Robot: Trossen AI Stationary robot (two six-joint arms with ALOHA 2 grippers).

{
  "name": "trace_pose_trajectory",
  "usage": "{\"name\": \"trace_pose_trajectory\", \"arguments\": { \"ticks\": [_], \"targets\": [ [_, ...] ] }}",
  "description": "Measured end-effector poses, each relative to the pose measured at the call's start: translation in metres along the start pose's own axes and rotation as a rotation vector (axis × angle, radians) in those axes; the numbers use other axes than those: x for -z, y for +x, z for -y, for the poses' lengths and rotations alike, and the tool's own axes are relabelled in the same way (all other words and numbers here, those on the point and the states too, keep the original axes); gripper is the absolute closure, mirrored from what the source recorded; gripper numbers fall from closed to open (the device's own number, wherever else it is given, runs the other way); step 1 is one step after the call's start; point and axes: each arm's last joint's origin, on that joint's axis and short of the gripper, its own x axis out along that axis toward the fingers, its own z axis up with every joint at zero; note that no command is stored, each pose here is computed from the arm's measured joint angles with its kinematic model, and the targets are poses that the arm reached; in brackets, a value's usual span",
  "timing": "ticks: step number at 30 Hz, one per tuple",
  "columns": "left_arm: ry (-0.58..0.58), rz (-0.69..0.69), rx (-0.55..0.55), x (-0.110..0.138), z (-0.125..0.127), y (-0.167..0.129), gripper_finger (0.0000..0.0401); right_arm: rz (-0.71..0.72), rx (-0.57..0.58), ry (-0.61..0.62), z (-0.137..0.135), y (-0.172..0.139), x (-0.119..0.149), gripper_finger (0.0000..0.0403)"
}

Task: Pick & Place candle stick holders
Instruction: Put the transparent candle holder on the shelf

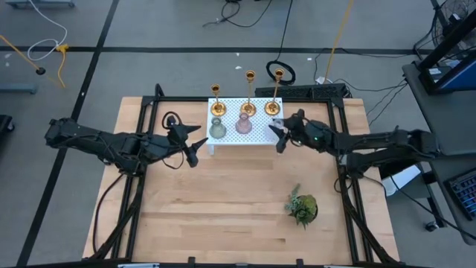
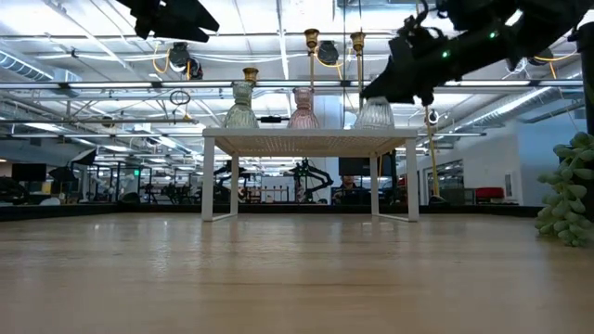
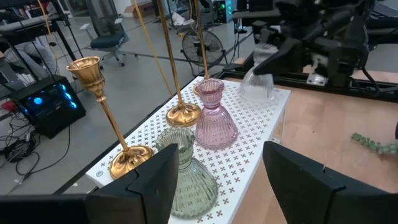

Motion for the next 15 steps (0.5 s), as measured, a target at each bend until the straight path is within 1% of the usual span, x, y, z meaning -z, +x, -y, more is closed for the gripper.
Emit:
{"name": "trace_pose_trajectory", "arguments": {
  "ticks": [4,6,10,15],
  "targets": [
    [0.003,-0.004,-0.001,0.000,0.000,0.000,0.0162,-0.025,-0.038,0.029,0.007,0.009,0.004,0.0275],
    [0.004,-0.004,-0.001,0.001,0.000,0.000,0.0162,-0.036,-0.060,0.018,0.010,0.012,0.006,0.0274],
    [0.004,-0.005,-0.001,0.001,0.000,0.000,0.0162,-0.038,-0.048,-0.014,0.014,0.014,0.006,0.0274],
    [0.004,-0.005,-0.001,0.001,0.000,0.000,0.0162,-0.040,-0.017,-0.022,0.020,0.015,0.006,0.0269]
  ]
}}
